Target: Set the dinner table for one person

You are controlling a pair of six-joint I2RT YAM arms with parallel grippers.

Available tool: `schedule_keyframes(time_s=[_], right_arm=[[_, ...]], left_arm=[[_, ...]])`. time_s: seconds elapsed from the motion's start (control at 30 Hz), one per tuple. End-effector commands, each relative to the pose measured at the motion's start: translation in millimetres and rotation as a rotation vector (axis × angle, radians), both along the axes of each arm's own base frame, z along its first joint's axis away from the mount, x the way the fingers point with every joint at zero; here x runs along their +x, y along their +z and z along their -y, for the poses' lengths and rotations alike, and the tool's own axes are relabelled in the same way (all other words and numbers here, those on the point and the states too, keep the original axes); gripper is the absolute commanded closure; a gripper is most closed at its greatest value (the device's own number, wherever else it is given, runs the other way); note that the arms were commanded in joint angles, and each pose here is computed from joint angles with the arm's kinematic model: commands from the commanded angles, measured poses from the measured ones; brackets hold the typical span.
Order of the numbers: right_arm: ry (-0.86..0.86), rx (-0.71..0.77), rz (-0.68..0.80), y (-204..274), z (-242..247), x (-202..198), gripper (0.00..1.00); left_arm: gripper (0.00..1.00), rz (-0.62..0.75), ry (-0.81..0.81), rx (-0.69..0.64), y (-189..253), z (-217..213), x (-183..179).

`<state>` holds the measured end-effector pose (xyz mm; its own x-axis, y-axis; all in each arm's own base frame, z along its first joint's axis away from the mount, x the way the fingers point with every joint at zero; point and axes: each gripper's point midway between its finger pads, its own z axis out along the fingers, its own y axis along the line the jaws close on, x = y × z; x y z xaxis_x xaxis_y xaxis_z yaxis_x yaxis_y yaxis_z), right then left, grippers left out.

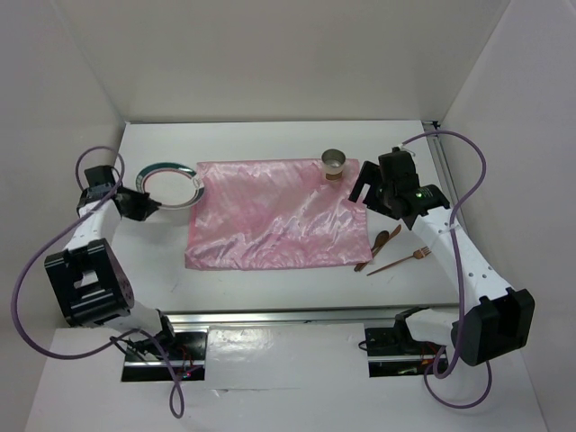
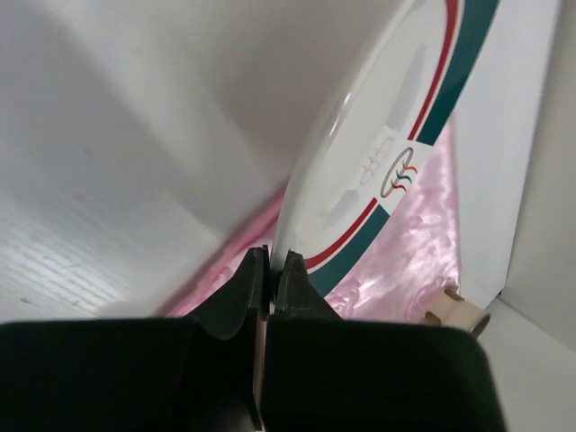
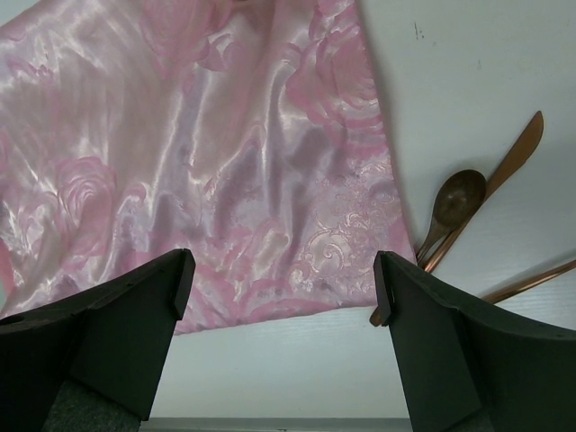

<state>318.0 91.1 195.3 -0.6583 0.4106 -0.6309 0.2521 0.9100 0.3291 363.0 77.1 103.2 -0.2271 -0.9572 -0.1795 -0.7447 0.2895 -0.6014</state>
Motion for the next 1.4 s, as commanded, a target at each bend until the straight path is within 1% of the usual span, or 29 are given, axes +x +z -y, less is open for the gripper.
schedule_keyframes(time_s=[0.0, 0.07, 0.1, 0.13, 0.17, 0.2, 0.23, 0.27, 0.3, 0.33, 0.4, 0.43, 0.5, 0.53, 0.63, 0.73, 0.87, 0.9, 1.0, 1.03, 1.07, 1.1, 1.13, 1.17, 1.2, 1.23, 1.27, 1.33, 1.37], right_arm=[[-0.021, 0.017, 0.049, 17, 2, 4, 0.06], [-0.021, 0.019, 0.058, 17, 3, 3, 0.06], [-0.021, 0.019, 0.058, 17, 3, 3, 0.06], [-0.021, 0.019, 0.058, 17, 3, 3, 0.06], [-0.014, 0.025, 0.056, 15, 1, 3, 0.06], [-0.014, 0.022, 0.046, 12, 1, 4, 0.06], [-0.008, 0.028, 0.044, 12, -1, 4, 0.06], [-0.007, 0.028, 0.044, 12, -1, 4, 0.06], [-0.007, 0.039, 0.032, 9, -3, 4, 0.06], [-0.007, 0.039, 0.032, 9, -3, 4, 0.06], [0.001, 0.049, 0.040, 12, -5, 3, 0.06], [-0.006, 0.043, 0.042, 12, -3, 3, 0.06], [-0.014, 0.037, 0.048, 15, 0, 1, 0.06], [-0.024, 0.027, 0.050, 15, 2, 1, 0.06], [-0.030, 0.019, 0.043, 14, 5, -2, 0.06], [-0.030, 0.019, 0.043, 16, 5, -5, 0.06], [-0.071, -0.003, -0.005, 6, 14, -16, 0.06], [-0.090, -0.019, -0.044, -3, 18, -24, 0.06], [-0.154, -0.020, -0.098, -15, 25, -34, 0.06], [-0.182, -0.035, -0.148, -25, 30, -45, 0.06], [-0.234, -0.020, -0.177, -32, 32, -51, 0.07], [-0.261, -0.010, -0.205, -38, 33, -56, 0.08], [-0.280, -0.008, -0.260, -51, 34, -68, 0.13], [-0.304, 0.032, -0.304, -60, 28, -74, 0.16], [-0.319, 0.048, -0.325, -66, 26, -78, 0.20], [-0.329, 0.057, -0.349, -73, 25, -83, 0.24], [-0.357, 0.067, -0.389, -86, 25, -92, 0.29], [-0.385, 0.074, -0.403, -95, 28, -95, 0.32], [-0.387, 0.070, -0.411, -100, 28, -94, 0.35]], left_arm=[[1.00, 0.257, -0.209, 0.171, 95, 20, 41], [1.00, 0.283, -0.288, 0.256, 125, 34, 52], [1.00, 0.270, -0.351, 0.275, 126, 47, 49], [1.00, 0.280, -0.428, 0.278, 125, 74, 50], [1.00, 0.316, -0.486, 0.277, 132, 92, 50], [1.00, 0.327, -0.534, 0.261, 132, 109, 48], [1.00, 0.351, -0.617, 0.235, 132, 141, 47], [1.00, 0.348, -0.680, 0.208, 122, 159, 47], [1.00, 0.360, -0.731, 0.182, 120, 177, 46], [1.00, 0.359, -0.811, 0.183, 114, 202, 40], [1.00, 0.356, -0.870, 0.172, 105, 223, 38], [1.00, 0.355, -0.902, 0.145, 97, 232, 38], [1.00, 0.359, -0.944, 0.078, 85, 243, 38], [1.00, 0.369, -0.984, 0.025, 81, 256, 35], [1.00, 0.313, -1.039, -0.059, 41, 274, 33], [1.00, 0.278, -1.025, -0.128, 21, 279, 31], [1.00, 0.195, -1.027, -0.136, -3, 285, 29], [1.00, 0.153, -1.016, -0.136, -11, 282, 26], [1.00, 0.085, -1.002, -0.086, -30, 280, 23], [1.00, 0.056, -1.002, -0.048, -32, 279, 24], [0.96, 0.019, -0.995, -0.028, -41, 275, 24], [0.89, -0.002, -1.006, -0.007, -44, 276, 22], [0.79, -0.024, -1.009, 0.001, -42, 277, 20], [0.50, -0.040, -1.003, 0.035, -46, 272, 20], [0.37, -0.038, -1.019, 0.056, -45, 274, 20], [0.27, -0.056, -1.011, 0.069, -47, 271, 19], [0.19, -0.057, -1.003, 0.113, -39, 265, 22], [0.10, -0.045, -1.009, 0.162, -27, 259, 24], [0.10, -0.029, -0.995, 0.205, -15, 254, 33]])
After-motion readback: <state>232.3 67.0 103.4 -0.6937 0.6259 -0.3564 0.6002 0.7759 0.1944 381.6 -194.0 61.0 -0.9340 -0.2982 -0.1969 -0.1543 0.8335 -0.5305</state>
